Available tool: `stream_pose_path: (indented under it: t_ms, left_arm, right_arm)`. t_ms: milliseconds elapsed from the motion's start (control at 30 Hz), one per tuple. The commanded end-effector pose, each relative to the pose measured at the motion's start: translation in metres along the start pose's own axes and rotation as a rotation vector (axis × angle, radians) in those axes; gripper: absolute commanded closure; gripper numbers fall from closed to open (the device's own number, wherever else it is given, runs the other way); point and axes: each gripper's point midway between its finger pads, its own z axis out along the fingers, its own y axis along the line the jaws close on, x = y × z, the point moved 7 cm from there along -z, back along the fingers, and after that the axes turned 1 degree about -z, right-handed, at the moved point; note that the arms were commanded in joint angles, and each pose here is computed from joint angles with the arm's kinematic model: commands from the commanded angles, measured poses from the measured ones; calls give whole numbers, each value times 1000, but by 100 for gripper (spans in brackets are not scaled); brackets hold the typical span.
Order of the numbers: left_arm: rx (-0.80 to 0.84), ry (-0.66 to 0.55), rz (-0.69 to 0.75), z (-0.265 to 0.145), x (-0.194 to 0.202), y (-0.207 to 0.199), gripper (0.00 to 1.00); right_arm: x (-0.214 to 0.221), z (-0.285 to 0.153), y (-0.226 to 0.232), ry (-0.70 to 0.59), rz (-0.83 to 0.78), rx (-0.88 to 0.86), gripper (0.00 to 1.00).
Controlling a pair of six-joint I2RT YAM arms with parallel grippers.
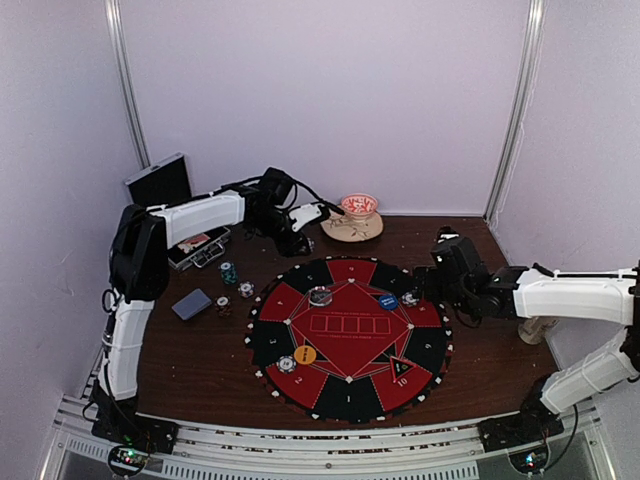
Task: Distribute texas hold em gaming equipment
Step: Place the pile of poker chips at the dealer area.
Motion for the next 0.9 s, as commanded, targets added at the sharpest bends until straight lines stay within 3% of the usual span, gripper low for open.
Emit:
stream_pose_path:
  t_ms: [0,267,867]
  left_arm:
    - [35,-55,22,18,-30,-19,71]
    - [12,-79,24,52,-35,-24,72]
    - [35,-98,36,90,-40,-44,71]
  right_arm:
    - [-8,-8,-4,-43,9,17,0]
    - [-8,-9,-3,-44,11,8,0]
    - [-5,-8,3,-26,17,-42,0]
